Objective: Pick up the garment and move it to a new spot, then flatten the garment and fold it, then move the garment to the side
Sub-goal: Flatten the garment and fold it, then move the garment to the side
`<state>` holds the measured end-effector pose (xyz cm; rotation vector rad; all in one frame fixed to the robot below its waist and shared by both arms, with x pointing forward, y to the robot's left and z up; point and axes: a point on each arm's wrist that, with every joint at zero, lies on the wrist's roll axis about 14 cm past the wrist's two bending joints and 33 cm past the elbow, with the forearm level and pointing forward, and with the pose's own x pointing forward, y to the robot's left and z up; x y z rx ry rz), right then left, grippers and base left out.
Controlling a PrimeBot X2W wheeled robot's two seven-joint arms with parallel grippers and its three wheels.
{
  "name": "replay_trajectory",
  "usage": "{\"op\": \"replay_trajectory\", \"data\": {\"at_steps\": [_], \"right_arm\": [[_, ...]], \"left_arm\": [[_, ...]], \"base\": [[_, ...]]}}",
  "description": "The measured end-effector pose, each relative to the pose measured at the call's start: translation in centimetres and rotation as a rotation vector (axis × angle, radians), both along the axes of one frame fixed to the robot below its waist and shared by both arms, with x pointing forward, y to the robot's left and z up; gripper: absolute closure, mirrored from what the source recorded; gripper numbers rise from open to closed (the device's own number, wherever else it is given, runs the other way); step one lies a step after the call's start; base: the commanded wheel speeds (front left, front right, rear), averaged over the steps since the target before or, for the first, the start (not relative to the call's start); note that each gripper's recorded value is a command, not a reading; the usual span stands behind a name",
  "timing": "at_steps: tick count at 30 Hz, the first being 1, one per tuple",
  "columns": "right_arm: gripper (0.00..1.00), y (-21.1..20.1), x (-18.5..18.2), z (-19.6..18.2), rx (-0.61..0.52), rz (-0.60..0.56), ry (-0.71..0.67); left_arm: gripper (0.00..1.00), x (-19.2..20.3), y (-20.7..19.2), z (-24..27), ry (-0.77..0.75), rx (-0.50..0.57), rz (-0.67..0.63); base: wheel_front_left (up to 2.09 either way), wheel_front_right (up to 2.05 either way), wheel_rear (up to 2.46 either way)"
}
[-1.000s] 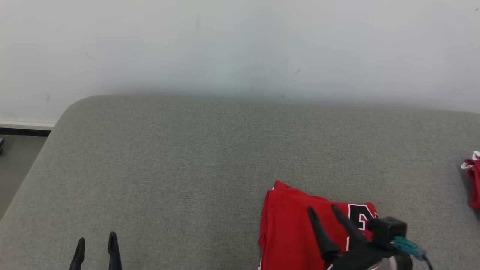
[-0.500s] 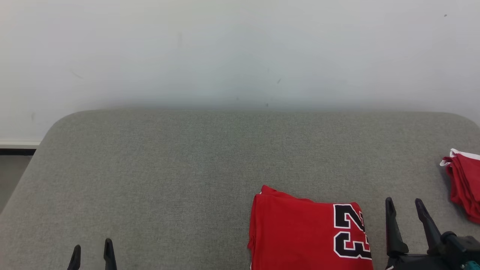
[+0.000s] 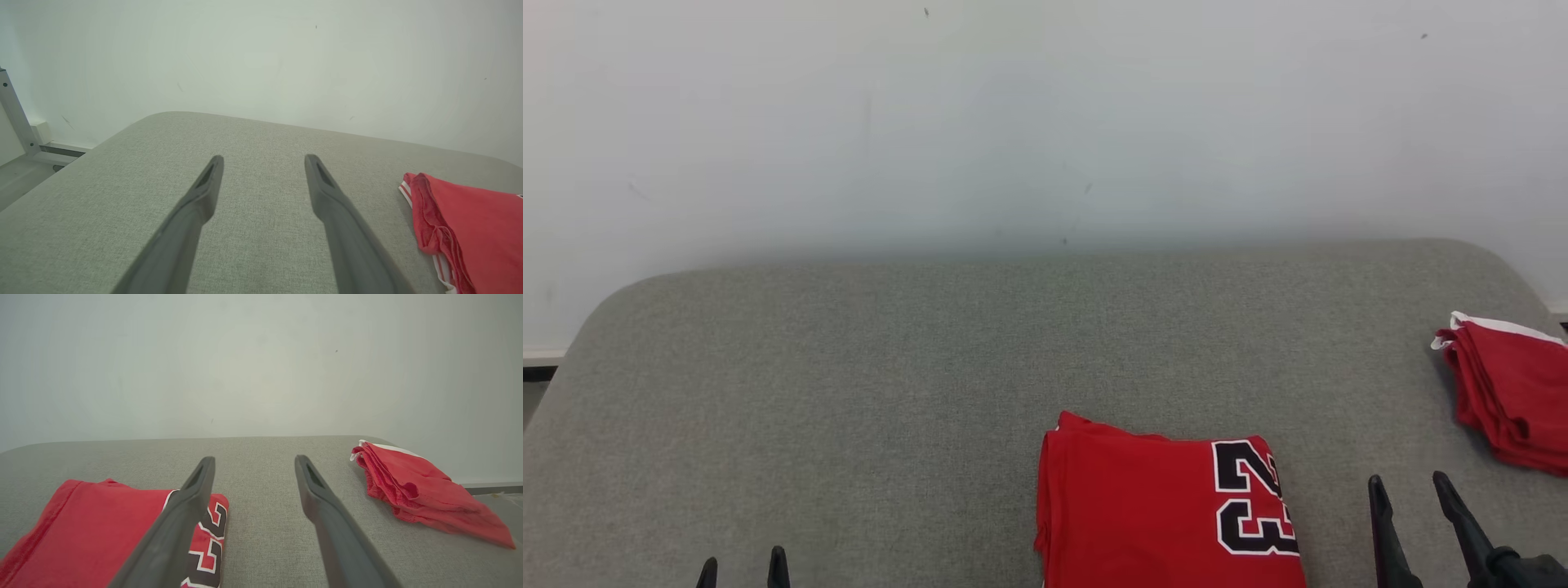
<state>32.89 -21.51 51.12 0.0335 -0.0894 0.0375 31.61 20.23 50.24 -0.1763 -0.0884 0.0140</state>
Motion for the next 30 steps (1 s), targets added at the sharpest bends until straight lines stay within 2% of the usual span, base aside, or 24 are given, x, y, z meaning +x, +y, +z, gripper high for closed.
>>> {"op": "replay_trajectory", "data": {"at_steps": [9,30], "right_arm": [[0.00,0.4,-1.0,-1.1,0.026,0.011,0.026],[0.00,1.8,-0.5,-1.7,0.047,0.045,0.046]], "left_arm": [[0.00,0.2,-0.4,-0.1,0.003,0.008,-0.017],[0.00,-0.2,0.4,-0.5,0.019,0.009,0.011]], "base": [[0.00,0.00,0.00],[0.00,0.00,0.00]]}}
